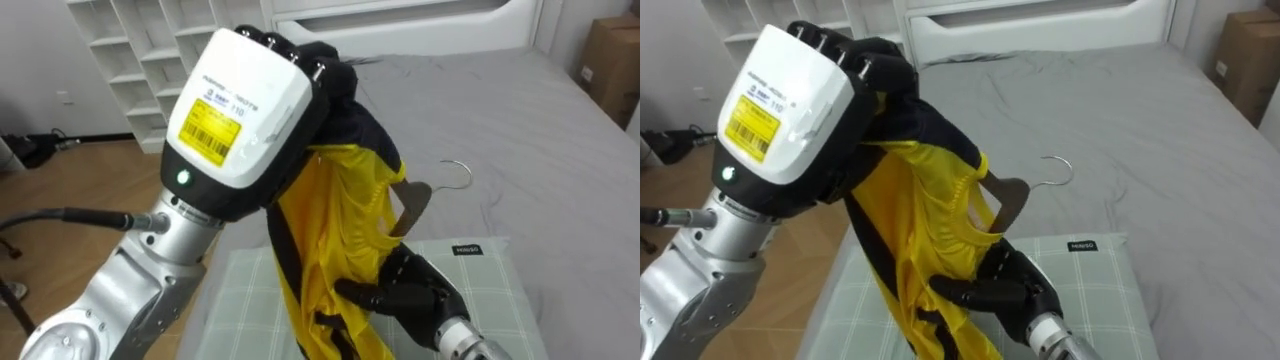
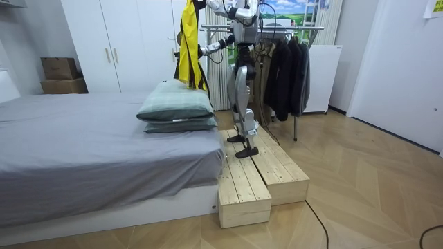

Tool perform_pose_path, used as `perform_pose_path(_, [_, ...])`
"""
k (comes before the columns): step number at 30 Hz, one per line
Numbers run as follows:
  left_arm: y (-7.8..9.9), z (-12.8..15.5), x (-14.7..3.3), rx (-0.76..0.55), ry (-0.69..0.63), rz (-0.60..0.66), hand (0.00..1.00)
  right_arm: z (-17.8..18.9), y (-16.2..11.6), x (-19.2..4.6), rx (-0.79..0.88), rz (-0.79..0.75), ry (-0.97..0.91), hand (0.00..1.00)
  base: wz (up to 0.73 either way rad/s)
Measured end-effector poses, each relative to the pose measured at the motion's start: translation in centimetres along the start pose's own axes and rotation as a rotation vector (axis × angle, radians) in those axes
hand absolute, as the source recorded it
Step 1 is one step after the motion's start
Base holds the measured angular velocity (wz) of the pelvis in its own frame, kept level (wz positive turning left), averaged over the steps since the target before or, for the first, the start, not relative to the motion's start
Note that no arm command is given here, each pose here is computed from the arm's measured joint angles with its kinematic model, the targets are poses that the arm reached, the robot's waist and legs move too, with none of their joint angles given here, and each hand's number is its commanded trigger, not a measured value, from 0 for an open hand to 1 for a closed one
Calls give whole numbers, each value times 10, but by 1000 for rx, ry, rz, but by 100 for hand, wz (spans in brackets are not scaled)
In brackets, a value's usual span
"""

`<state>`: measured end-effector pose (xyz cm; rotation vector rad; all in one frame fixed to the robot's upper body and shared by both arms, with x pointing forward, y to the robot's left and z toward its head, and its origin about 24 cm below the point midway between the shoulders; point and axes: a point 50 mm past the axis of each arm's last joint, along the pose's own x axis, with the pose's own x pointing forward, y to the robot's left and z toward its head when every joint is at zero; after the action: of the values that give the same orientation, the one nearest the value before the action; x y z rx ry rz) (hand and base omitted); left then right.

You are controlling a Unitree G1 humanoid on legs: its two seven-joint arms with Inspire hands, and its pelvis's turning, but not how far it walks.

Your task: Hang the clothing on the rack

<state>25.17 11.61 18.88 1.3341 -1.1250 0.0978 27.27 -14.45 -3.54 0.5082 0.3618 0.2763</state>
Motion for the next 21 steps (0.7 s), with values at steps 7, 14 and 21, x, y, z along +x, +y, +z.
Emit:
perform_pose_path(7, [5,3,2,5,-16,24,100,-6,-10,-3,49,-47,18,100,2])
perform_pose_path(14, [7,3,7,10,-28,42,100,-5,-8,-1,51,-51,14,100,0])
perform_pose_path(21, [6,3,8,10,-29,24,100,2,-6,3,41,-39,-1,100,0])
